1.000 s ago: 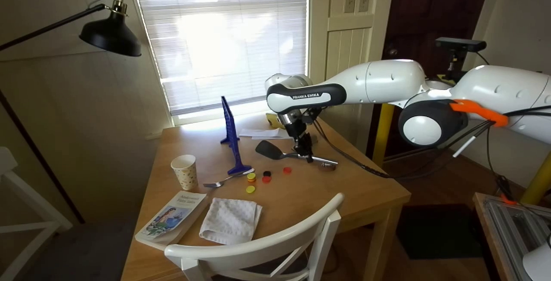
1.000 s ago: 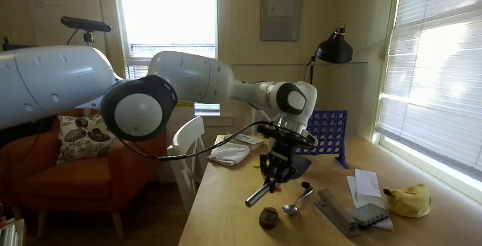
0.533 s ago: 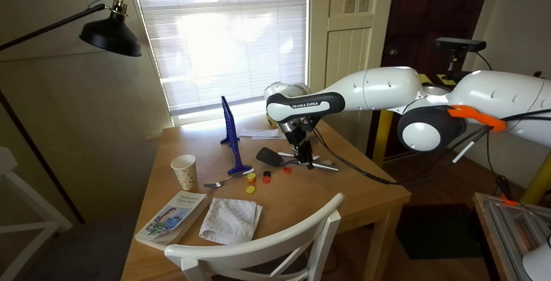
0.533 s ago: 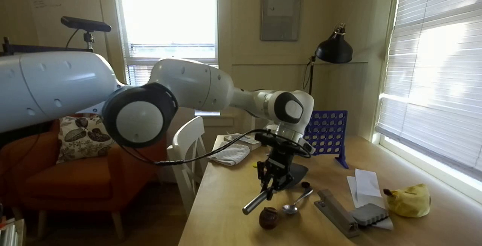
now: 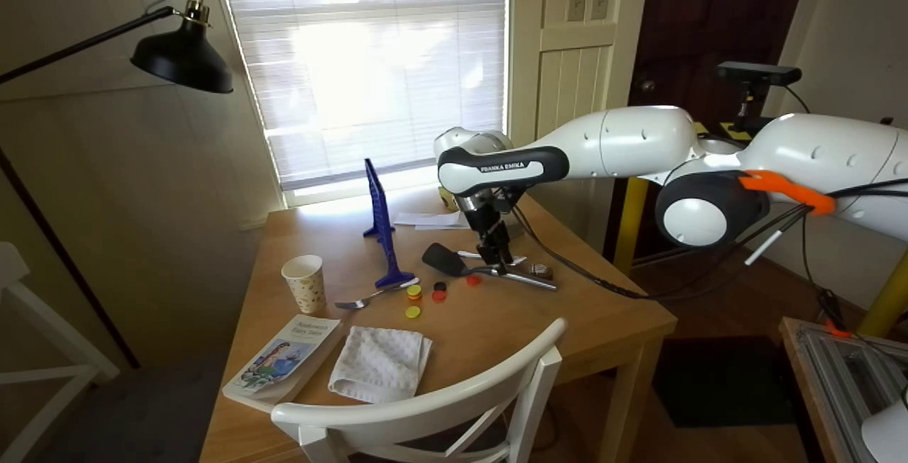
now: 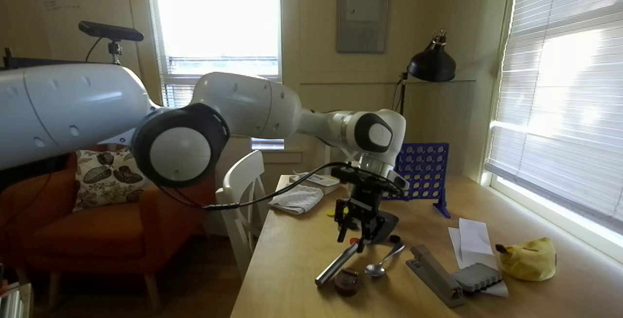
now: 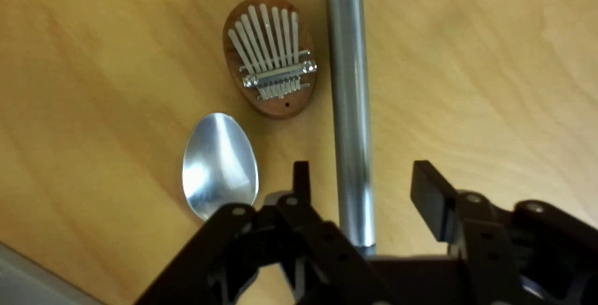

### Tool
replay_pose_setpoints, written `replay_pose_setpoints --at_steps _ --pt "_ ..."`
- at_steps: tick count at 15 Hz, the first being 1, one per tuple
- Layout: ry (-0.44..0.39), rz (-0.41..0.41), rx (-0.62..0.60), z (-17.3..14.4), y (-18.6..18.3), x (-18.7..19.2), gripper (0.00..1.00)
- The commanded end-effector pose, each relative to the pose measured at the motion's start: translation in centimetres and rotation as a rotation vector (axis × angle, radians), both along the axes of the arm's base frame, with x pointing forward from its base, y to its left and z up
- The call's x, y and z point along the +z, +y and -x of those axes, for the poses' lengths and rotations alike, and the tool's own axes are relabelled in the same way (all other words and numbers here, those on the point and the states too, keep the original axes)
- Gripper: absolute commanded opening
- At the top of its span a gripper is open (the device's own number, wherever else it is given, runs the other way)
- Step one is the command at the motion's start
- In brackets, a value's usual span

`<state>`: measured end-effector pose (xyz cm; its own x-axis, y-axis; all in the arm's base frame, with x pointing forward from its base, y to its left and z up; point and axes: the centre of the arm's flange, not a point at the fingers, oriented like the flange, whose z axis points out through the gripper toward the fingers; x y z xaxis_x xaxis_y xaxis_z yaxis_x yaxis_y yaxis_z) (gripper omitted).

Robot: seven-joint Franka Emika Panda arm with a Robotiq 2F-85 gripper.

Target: Put the black object on the paper towel using the spatula

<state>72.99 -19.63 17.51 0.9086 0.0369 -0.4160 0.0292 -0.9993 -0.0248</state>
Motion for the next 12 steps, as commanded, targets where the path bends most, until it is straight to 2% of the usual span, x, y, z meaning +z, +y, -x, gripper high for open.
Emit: replay_pose_setpoints --at_steps 1,2,3,7,8,10,12 --pt "0.003 0.038 -0.111 3.1 1.3 5.5 0.91" --pt "0.041 0.061 -0.177 3.0 1.6 7.0 0.97" --pt "0.042 0.057 -0.235 3.3 1.7 8.0 0.99" --pt "-0.024 0.086 -0.446 4.3 1.8 13.1 1.00" --pt "-0.008 0.095 -0.351 0.3 0.7 11.8 1.00" --pt "-0.029 0.104 -0.404 0.3 0.6 13.5 1.00" --pt "-0.030 0.106 -0.416 0.3 0.5 13.7 1.00"
